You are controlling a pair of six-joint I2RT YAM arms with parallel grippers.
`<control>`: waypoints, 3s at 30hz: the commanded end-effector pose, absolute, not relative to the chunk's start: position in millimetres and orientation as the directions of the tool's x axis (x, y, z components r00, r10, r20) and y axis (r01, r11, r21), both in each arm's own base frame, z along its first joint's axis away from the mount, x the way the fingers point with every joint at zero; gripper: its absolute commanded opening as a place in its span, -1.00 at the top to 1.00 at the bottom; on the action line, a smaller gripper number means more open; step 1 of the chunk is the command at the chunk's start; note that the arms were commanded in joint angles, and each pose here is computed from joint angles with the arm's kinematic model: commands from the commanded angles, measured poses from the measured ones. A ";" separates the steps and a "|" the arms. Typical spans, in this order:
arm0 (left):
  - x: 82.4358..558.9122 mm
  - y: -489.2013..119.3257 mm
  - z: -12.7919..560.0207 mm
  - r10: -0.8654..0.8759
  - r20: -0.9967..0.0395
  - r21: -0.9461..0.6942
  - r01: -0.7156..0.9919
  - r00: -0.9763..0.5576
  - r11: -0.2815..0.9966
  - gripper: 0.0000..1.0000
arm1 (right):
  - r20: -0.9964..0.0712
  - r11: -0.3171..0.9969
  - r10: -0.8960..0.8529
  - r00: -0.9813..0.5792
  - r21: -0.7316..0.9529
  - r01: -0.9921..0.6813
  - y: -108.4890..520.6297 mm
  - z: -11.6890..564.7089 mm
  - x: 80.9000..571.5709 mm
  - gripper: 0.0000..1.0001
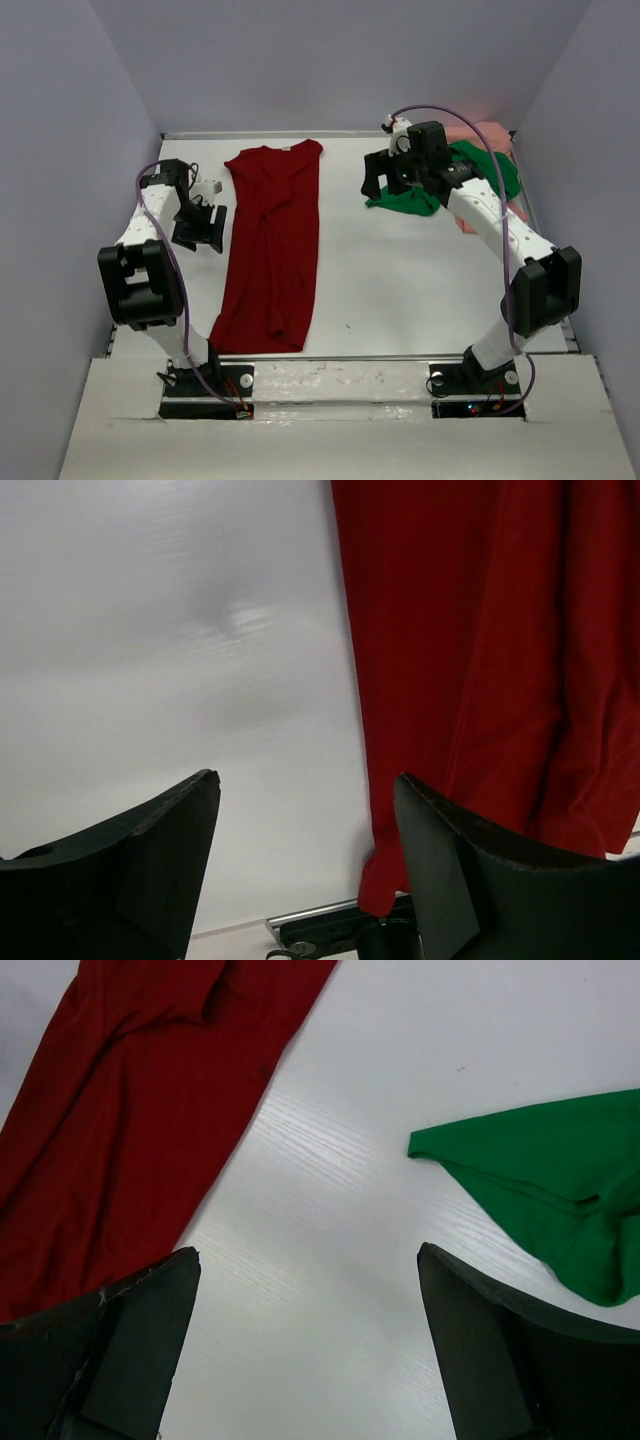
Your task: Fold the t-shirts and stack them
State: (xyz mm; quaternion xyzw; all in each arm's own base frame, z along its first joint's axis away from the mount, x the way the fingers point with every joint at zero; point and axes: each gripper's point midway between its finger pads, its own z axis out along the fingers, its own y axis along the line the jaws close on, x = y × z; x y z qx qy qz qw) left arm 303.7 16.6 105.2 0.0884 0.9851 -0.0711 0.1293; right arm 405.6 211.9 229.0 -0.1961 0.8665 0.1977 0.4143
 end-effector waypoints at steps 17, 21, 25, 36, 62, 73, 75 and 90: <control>319.3 -64.7 111.9 0.208 -0.280 -0.373 0.306 -0.937 0.876 -0.57 | -0.764 0.776 -0.164 -0.624 0.290 -0.560 234.5 216.2 404.6 -0.92; 318.3 -70.8 114.7 0.220 -0.283 -0.399 0.323 -0.934 0.858 -0.57 | -0.766 0.773 -0.161 -0.622 0.295 -0.562 235.6 218.8 404.5 -0.92; 315.2 -79.4 107.4 0.247 -0.268 -0.395 0.340 -0.931 0.853 -0.57 | -0.765 0.768 -0.160 -0.624 0.300 -0.565 236.5 219.2 403.3 -0.92; 312.1 -69.0 81.7 0.245 -0.210 -0.350 0.307 -0.947 0.885 -0.57 | -0.766 0.762 -0.158 -0.623 0.306 -0.570 237.0 222.3 400.3 -0.92; 312.3 -67.2 23.1 0.284 -0.106 -0.216 0.301 -0.953 0.929 -0.49 | -0.763 0.758 -0.130 -0.633 0.335 -0.560 226.8 226.2 402.8 -0.92; 316.4 -49.4 17.0 0.269 -0.116 -0.107 0.281 -0.956 0.954 0.51 | -0.755 0.751 -0.104 -0.647 0.367 -0.549 219.4 227.9 401.8 -0.92; 316.3 -47.9 17.7 0.266 -0.118 -0.098 0.278 -0.957 0.956 0.74 | -0.752 0.751 -0.096 -0.653 0.376 -0.544 216.4 227.3 402.4 -0.91; 366.5 -72.3 81.5 0.271 -0.262 -0.129 0.312 -0.926 0.941 1.00 | -0.744 0.748 -0.092 -0.662 0.387 -0.539 214.4 224.2 402.7 -0.91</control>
